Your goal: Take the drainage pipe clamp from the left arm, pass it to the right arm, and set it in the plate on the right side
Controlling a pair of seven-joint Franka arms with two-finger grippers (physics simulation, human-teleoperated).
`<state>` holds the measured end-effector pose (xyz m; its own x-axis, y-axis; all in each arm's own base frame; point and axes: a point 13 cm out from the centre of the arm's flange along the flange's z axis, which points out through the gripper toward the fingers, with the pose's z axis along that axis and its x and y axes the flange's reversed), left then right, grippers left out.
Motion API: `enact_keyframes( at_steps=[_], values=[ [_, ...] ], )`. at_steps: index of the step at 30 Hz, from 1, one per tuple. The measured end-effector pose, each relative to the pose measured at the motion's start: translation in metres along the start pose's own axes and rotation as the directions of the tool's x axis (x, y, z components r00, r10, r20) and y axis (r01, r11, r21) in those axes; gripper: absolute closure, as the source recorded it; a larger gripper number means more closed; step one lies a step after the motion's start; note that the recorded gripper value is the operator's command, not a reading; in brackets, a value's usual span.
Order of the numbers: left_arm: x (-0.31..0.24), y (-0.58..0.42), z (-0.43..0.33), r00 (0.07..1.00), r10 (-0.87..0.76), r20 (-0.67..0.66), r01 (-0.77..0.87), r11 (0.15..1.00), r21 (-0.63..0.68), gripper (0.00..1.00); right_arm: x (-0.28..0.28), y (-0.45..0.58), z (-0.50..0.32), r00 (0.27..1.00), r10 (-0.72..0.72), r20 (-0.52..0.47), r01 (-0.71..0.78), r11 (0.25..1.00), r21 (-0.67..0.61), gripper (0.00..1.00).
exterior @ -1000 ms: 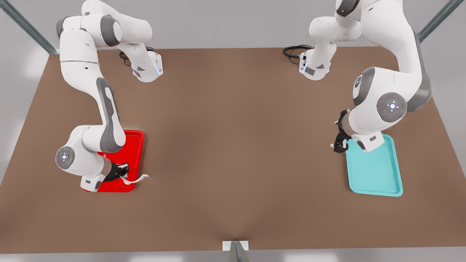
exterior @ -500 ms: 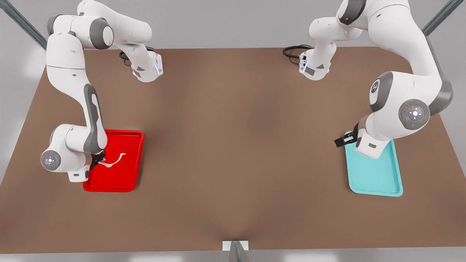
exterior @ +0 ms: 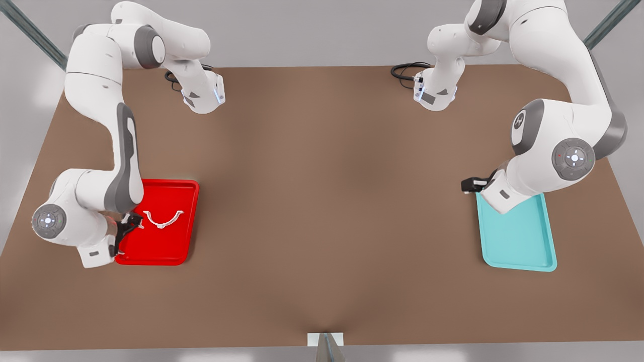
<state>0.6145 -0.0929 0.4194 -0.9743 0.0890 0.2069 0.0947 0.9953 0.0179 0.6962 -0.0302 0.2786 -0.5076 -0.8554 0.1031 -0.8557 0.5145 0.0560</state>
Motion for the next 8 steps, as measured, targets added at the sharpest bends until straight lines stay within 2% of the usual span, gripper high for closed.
enact_keyframes(
  at_steps=[3,5,8],
  values=[
    [0.0,0.001,0.0,0.999,0.048,-0.001,-0.048,0.999,0.001,0.0,-0.013,0.046,-0.069,0.997,0.078,-0.015,-0.078,0.997,-0.02,0.0],
    [0.0,0.001,0.0,0.997,0.077,-0.001,-0.077,0.997,0.0,0.0,0.021,0.107,-0.1,0.988,0.155,-0.024,-0.156,0.986,-0.052,0.0],
    [0.0,0.001,0.0,0.993,0.114,-0.001,-0.114,0.993,0.0,0.0,0.042,0.132,-0.123,0.963,0.269,-0.027,-0.27,0.962,-0.031,0.0]
  ],
)
